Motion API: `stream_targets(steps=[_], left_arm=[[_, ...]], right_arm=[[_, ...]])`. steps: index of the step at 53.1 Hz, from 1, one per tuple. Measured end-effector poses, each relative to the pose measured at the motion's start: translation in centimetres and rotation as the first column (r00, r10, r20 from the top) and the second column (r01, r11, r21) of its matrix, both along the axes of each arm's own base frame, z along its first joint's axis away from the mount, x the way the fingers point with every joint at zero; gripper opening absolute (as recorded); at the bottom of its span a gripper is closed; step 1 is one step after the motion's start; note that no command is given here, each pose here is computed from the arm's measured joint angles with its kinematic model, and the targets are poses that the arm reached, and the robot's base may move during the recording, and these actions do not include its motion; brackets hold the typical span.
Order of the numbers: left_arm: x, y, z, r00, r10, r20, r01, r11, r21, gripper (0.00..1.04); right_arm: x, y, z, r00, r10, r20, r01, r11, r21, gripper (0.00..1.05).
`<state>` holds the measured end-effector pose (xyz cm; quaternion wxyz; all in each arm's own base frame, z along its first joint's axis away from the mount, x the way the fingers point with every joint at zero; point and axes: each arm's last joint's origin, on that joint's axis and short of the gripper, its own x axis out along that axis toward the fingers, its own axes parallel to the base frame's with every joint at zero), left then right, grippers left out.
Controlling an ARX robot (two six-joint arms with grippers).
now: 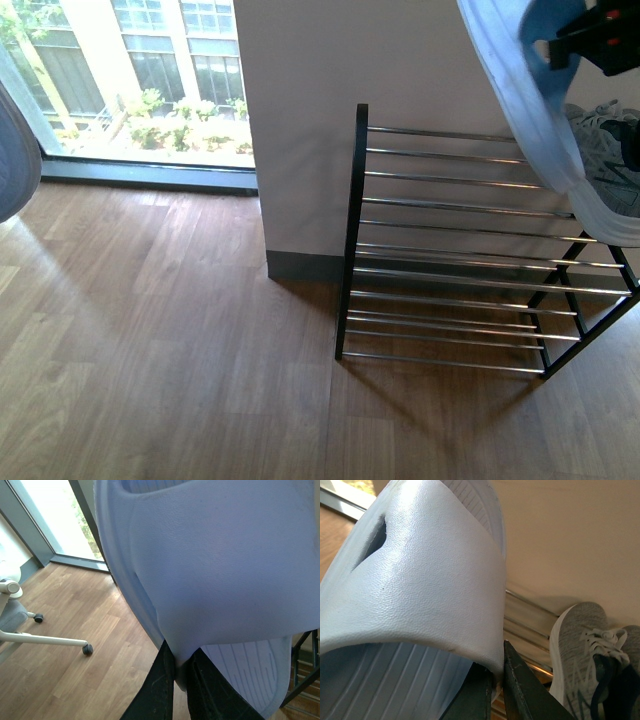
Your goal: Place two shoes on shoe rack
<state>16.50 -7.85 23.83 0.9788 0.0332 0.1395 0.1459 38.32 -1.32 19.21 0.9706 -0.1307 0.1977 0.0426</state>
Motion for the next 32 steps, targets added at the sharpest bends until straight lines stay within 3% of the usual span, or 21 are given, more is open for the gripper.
stream_targets(steps=[16,32], left_arm=[[0.0,0.0,0.0,1.0,0.0,0.0,0.0,1.0,0.0,0.03],[0.0,0.0,0.0,1.0,0.0,0.0,0.0,1.0,0.0,0.03]], right_arm=[[8.7,0.6,-4.3,0.992,-0.125,-0.033,0.121,0.986,-0.116,0.02],[12.1,1.1,-8.3,0.982,-0.172,-0.071,0.151,0.959,-0.239,0.02]])
